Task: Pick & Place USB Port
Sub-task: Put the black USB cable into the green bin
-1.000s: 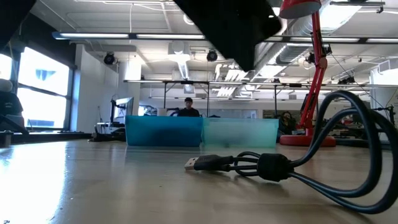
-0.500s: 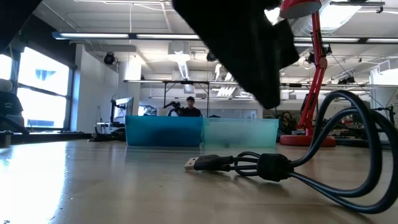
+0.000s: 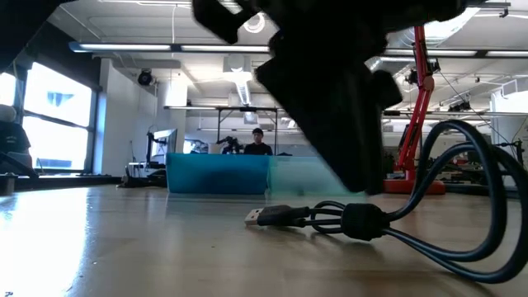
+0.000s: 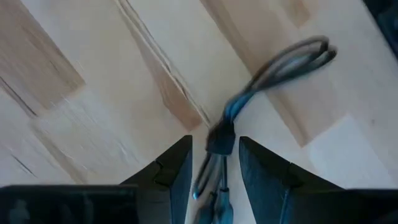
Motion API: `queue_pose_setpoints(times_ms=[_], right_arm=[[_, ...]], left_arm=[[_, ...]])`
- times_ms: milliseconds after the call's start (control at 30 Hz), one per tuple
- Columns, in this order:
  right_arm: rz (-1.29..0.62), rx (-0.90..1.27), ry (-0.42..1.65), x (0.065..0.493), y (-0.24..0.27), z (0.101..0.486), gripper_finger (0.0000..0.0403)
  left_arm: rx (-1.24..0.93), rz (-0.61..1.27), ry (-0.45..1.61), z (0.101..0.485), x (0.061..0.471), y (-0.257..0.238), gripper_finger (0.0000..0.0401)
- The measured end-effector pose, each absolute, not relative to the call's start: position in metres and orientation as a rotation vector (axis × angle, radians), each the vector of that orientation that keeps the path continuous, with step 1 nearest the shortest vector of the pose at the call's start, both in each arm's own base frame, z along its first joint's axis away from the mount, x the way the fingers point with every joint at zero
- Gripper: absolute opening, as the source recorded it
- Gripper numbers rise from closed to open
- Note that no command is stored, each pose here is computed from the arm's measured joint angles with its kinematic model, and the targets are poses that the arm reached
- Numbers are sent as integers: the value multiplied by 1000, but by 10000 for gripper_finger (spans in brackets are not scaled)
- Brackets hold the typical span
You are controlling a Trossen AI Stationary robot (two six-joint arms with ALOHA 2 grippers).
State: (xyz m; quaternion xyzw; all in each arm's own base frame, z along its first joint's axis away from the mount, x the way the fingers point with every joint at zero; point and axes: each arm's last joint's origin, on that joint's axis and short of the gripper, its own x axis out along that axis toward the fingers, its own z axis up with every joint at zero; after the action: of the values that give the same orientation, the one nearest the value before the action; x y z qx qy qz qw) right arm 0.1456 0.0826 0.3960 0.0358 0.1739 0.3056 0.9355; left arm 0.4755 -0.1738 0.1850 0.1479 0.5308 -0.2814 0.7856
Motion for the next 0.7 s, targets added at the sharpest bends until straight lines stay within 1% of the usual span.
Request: queue_pose_setpoints(times_ms=[100, 167, 267, 400, 467, 500, 567, 600, 700], right_arm=[[624, 74, 356, 146, 83, 396, 183], [624, 74, 356, 146, 83, 396, 183], [624, 73, 355, 146, 83, 396, 183], [624, 70, 350, 146, 83, 396, 183], [624, 70, 350, 146, 83, 396, 183], [624, 70, 351, 146, 83, 396, 183], [625, 68, 350, 146, 83, 396, 183], [625, 68, 350, 146, 83, 396, 183], [625, 69, 343, 146, 83, 397, 183]], left_arm=[[319, -607, 1137, 174, 480, -176, 129], [319, -609, 1180, 169, 477, -175, 129], [298, -637, 1155, 159, 483, -177, 129], [280, -634, 1207, 146, 483, -176, 124], [285, -609, 1238, 139, 482, -177, 102], [278, -602, 1257, 134, 482, -176, 82], [257, -591, 1266, 133, 483, -173, 29], [239, -591, 1271, 133, 483, -172, 18], [242, -584, 1280, 133, 483, -170, 11]])
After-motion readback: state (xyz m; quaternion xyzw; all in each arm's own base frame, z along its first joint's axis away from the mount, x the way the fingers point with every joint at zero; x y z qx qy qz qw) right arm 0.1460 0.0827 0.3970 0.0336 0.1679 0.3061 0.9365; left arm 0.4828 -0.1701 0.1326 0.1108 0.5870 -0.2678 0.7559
